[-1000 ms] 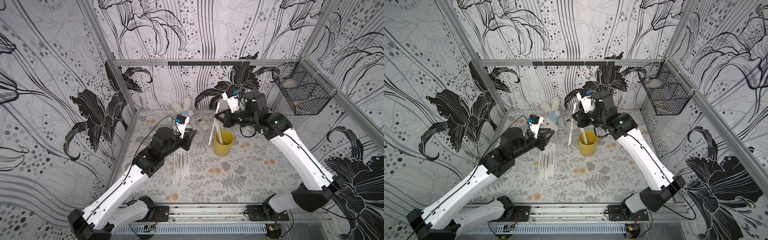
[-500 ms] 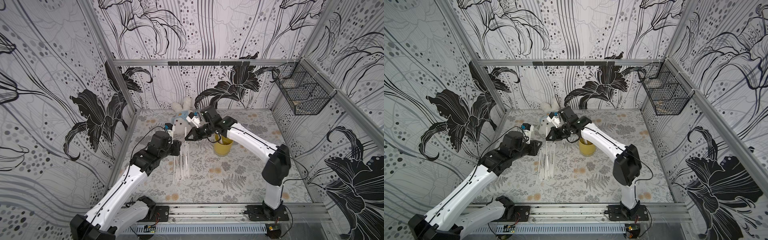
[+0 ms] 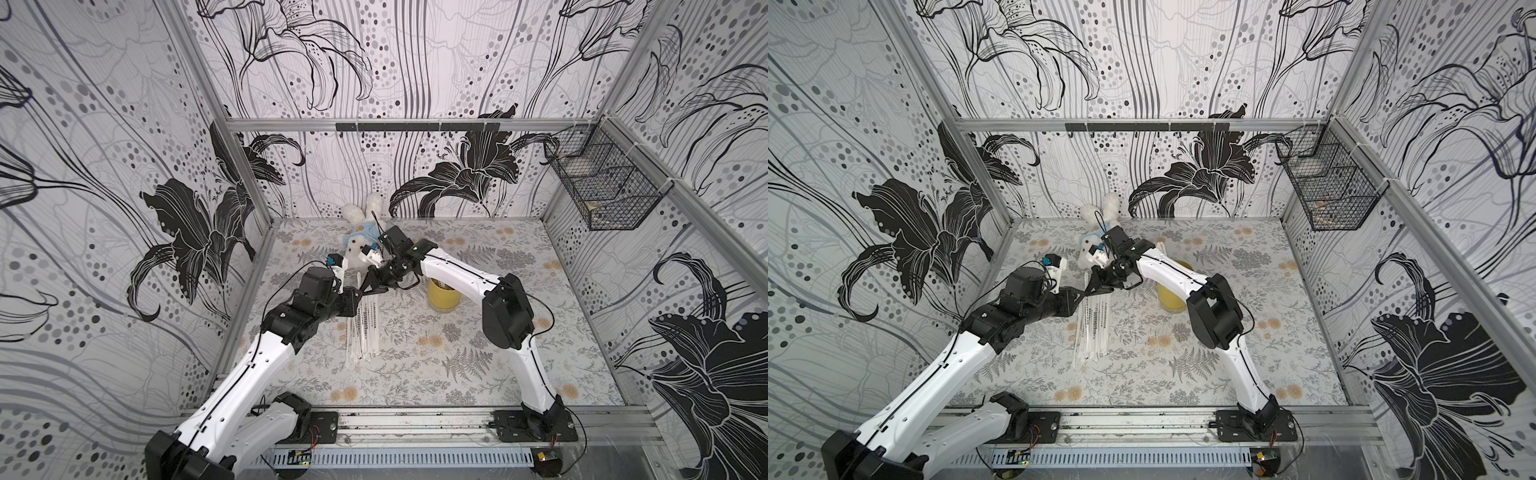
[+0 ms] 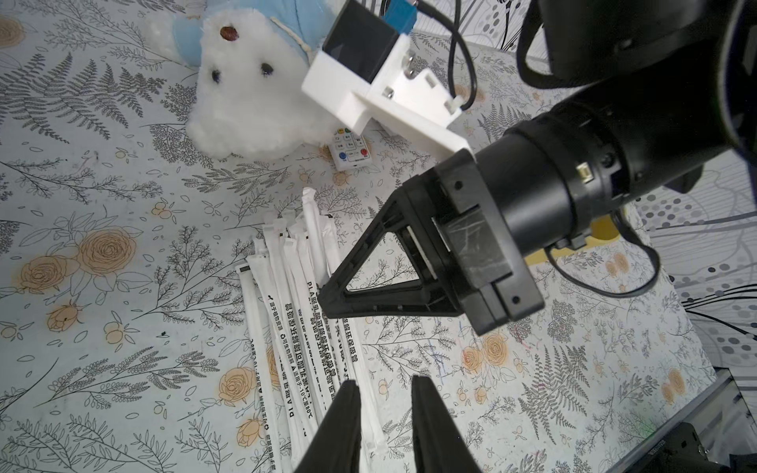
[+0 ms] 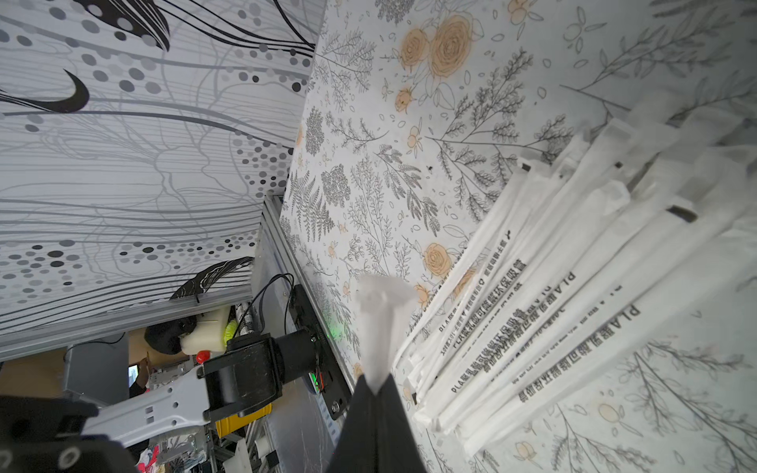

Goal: Take the straws out of the storage container
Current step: Place the straw at the center of the board.

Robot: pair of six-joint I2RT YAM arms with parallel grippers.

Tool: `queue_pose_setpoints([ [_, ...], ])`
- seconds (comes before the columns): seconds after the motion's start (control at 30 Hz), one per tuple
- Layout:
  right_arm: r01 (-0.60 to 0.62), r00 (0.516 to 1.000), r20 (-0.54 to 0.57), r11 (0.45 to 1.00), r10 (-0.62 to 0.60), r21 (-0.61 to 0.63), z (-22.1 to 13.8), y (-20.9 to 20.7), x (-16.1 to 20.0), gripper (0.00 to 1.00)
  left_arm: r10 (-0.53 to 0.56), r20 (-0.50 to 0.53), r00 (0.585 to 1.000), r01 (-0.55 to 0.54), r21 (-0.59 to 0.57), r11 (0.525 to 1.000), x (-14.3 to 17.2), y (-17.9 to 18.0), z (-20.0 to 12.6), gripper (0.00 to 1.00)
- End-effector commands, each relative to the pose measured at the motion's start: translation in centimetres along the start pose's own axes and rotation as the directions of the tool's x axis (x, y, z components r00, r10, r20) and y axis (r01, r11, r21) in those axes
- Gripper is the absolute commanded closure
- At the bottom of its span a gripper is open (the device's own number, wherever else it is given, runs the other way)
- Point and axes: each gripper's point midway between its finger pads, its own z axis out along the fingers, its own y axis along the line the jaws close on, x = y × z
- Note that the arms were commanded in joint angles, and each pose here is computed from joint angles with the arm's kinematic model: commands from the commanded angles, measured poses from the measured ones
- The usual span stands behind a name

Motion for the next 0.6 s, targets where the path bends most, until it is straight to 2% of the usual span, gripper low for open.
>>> queue_pose_setpoints([
  [0.0,-0.040,0.999,-0.024,0.999,0.040,0.010,0.8,-1.2,0.0,0.99,0.019,0.031,0.999,-0.020,0.025,0.999,-0.6,-0.2,0.0,0.73],
  [0.23,-0.085,0.996,-0.041,0.996,0.085,0.000,2.0,-2.7,-0.3,0.95,0.011,0.040,0.999,-0.013,0.036,0.999,-0.5,0.2,-0.1,0.73],
  [0.57,-0.117,0.992,-0.047,0.993,0.118,0.021,2.2,-4.2,-0.4,0.81,0.010,0.061,0.998,-0.014,0.072,0.997,-1.0,-0.2,-0.5,0.72],
])
